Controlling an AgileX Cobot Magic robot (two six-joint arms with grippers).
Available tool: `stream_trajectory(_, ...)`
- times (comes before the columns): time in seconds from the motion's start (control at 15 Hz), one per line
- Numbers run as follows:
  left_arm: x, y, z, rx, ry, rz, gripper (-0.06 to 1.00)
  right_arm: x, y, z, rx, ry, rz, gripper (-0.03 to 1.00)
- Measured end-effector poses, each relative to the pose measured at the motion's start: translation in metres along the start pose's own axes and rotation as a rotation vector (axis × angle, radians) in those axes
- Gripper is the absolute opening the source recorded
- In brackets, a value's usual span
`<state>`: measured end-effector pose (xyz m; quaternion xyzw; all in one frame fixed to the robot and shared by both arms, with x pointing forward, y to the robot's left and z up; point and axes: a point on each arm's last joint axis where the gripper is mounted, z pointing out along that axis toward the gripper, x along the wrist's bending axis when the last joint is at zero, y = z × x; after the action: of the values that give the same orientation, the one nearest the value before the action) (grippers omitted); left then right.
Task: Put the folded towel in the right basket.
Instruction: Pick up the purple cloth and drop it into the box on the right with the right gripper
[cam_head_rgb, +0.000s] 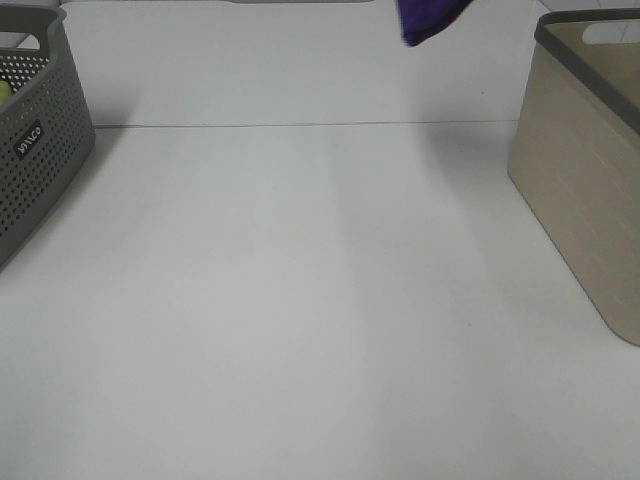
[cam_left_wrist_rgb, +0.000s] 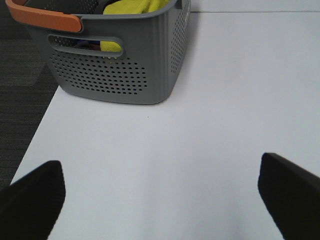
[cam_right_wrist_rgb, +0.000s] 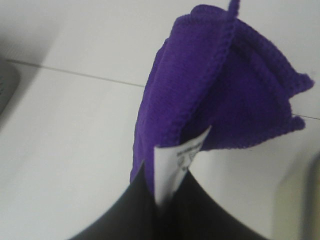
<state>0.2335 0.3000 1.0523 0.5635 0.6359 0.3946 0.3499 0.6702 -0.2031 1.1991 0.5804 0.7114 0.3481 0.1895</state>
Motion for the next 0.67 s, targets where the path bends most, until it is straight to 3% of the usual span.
stream_trajectory(0.13, 0.000, 0.000, 0.000, 0.000, 0.000, 0.000, 0.99, -0.077, -0.005, -0.033, -0.017, -0.141, 0.127, 0.01)
stream_trajectory(0.27, 0.000, 0.000, 0.000, 0.000, 0.000, 0.000, 0.99, -0.129, -0.013, -0.049, -0.017, -0.243, 0.207, 0.01)
stream_trajectory(0.4, 0.000, 0.000, 0.000, 0.000, 0.000, 0.000, 0.99, -0.160, -0.020, -0.058, -0.016, -0.297, 0.252, 0.01)
stream_trajectory(0.67, 0.000, 0.000, 0.000, 0.000, 0.000, 0.000, 0.99, -0.179, -0.030, -0.029, 0.052, -0.308, 0.270, 0.01)
